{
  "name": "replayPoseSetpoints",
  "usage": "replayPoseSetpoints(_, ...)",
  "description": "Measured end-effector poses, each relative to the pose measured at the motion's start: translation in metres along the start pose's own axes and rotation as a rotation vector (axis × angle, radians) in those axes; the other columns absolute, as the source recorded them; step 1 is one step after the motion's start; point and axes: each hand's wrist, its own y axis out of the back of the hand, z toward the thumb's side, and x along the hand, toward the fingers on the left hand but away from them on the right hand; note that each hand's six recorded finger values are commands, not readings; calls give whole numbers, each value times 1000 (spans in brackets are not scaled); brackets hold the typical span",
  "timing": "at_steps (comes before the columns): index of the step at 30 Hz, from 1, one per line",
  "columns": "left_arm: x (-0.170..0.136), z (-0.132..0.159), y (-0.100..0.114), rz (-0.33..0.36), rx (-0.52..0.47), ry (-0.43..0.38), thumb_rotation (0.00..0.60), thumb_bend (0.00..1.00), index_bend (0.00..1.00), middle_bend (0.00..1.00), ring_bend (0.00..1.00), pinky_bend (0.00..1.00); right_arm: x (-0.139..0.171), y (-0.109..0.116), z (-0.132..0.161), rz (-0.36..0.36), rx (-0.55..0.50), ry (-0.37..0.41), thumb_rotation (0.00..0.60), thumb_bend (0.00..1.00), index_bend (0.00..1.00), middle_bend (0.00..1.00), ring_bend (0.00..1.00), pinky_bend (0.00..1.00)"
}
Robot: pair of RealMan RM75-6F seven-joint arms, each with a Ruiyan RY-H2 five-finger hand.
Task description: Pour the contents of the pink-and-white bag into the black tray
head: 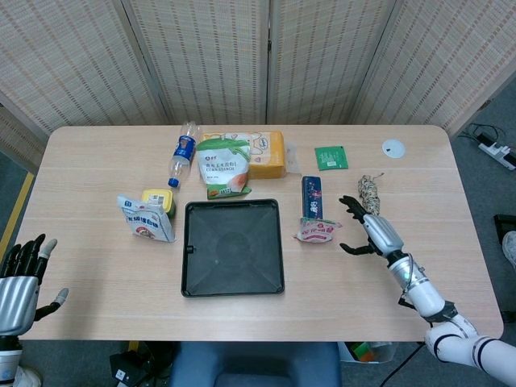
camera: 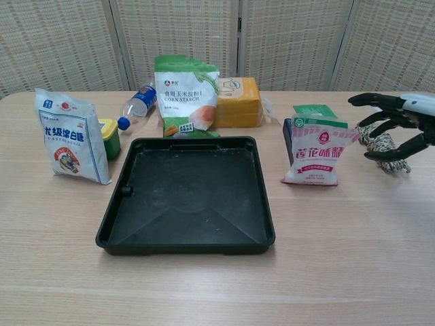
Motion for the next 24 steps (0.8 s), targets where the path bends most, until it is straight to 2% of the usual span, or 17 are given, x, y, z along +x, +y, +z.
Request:
replayPoseSetpoints(4, -1, -1, -1, -7, -5, 3, 600, 319, 0, 26, 49, 3, -17, -5, 9, 20, 16, 20, 600, 302, 174, 203, 300, 364)
replayPoseSetpoints(8, -2, -4, -2, -15, -10, 10, 600, 319, 0, 27, 50, 4, -32, -10, 17, 28, 35, 39, 600, 302, 251, 251, 338, 400)
replayPoseSetpoints(14, -3, -9, -3, -21, -17, 20, 600, 319, 0, 26, 50, 4, -54, -20, 32, 54, 109, 64, 600, 303, 382, 332, 400, 475)
replayPoseSetpoints(19, -4, -11, -4, -22, -22, 24, 600, 319, 0, 27, 50, 4, -64, -25, 41, 62, 176, 78, 600, 308, 517, 407, 491, 603)
replayPoseSetpoints(24, -5, -15, -4, -21, -26, 32, 600, 319, 0, 26, 50, 4, -69, -27, 49, 49, 234, 85, 600, 449, 617, 478, 654, 762)
